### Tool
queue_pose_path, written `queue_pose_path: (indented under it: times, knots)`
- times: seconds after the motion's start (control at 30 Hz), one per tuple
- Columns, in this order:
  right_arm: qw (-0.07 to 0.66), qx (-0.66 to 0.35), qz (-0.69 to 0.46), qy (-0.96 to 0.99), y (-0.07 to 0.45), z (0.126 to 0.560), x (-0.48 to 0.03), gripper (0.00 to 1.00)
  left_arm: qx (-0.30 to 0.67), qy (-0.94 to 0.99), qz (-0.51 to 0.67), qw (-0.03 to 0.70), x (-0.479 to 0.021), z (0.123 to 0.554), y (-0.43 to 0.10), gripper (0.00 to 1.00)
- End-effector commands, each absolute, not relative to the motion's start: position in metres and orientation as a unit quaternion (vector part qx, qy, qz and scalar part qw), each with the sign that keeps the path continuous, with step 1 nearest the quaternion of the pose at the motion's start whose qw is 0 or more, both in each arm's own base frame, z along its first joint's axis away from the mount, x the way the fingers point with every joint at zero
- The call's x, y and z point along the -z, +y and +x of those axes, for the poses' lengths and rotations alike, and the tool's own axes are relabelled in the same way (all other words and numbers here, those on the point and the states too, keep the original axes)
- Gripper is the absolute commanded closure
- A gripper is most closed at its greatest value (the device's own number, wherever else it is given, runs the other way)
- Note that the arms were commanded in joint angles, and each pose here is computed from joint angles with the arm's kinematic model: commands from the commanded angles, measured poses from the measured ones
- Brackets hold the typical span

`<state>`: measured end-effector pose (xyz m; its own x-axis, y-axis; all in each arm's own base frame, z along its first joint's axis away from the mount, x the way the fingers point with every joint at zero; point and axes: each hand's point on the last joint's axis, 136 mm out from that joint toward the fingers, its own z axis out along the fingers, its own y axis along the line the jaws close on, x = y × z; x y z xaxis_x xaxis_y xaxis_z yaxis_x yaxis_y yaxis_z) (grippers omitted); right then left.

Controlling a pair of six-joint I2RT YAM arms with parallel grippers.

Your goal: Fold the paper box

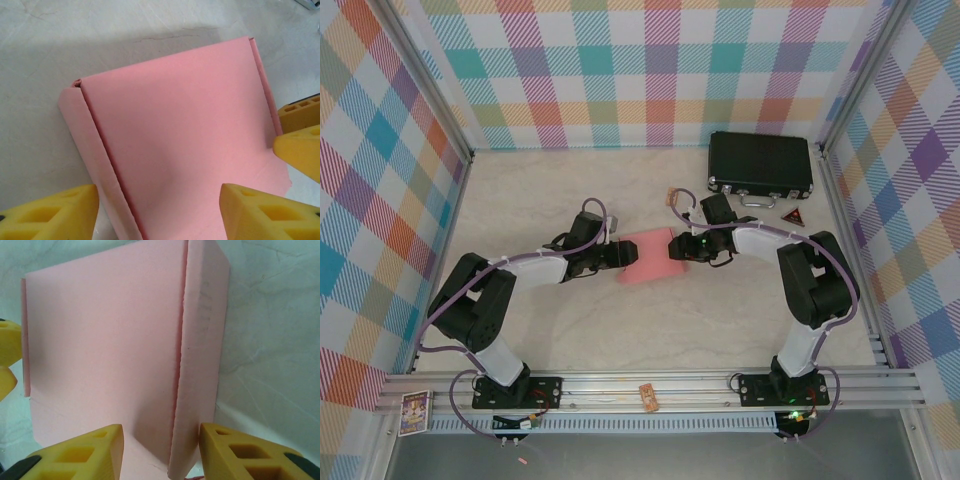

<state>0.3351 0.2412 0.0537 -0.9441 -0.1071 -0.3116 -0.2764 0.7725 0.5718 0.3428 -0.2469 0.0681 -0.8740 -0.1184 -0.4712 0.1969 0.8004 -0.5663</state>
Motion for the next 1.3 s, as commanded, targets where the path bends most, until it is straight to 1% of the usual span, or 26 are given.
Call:
queue_pose_path:
  times: [0.0,0.13,0.37,0.53,0.63,0.7,0.8,0.9,1.0,1.17,1.27]
  knots:
    - [0.130,-0.342,-0.112,0.924,0.249,0.334,-0.072,0.56,0.343,0.905,0.023,0.251,-0.084,0.349,-0.255,0.39]
    - [0.133,-0.342,-0.106,0.924,0.249,0.335,-0.075,0.56,0.351,0.902,0.014,0.249,-0.087,0.353,-0.253,0.42]
    - [0.138,-0.345,-0.104,0.923,0.253,0.345,-0.079,0.56,0.348,0.906,0.004,0.239,-0.082,0.350,-0.249,0.40]
    - [0.169,-0.280,-0.077,0.942,0.230,0.361,-0.078,0.49,0.299,0.919,-0.010,0.257,-0.080,0.350,-0.228,0.34]
    - [0.194,-0.282,-0.061,0.937,0.218,0.368,-0.095,0.47,0.284,0.918,-0.001,0.277,-0.094,0.354,-0.221,0.27]
    - [0.204,-0.285,-0.054,0.935,0.210,0.368,-0.105,0.47,0.268,0.919,0.005,0.288,-0.102,0.360,-0.215,0.24]
    - [0.200,-0.300,-0.048,0.932,0.206,0.355,-0.110,0.46,0.239,0.922,0.025,0.303,-0.109,0.375,-0.211,0.22]
    - [0.184,-0.343,-0.041,0.920,0.212,0.332,-0.111,0.46,0.225,0.919,0.074,0.314,-0.116,0.392,-0.219,0.17]
    - [0.167,-0.370,-0.022,0.914,0.212,0.310,-0.106,0.46,0.212,0.917,0.114,0.318,-0.116,0.409,-0.226,0.15]
    - [0.141,-0.378,-0.001,0.915,0.215,0.286,-0.091,0.47,0.221,0.917,0.145,0.300,-0.105,0.430,-0.237,0.15]
    - [0.140,-0.372,0.015,0.917,0.213,0.284,-0.080,0.45,0.248,0.911,0.165,0.286,-0.098,0.432,-0.248,0.17]
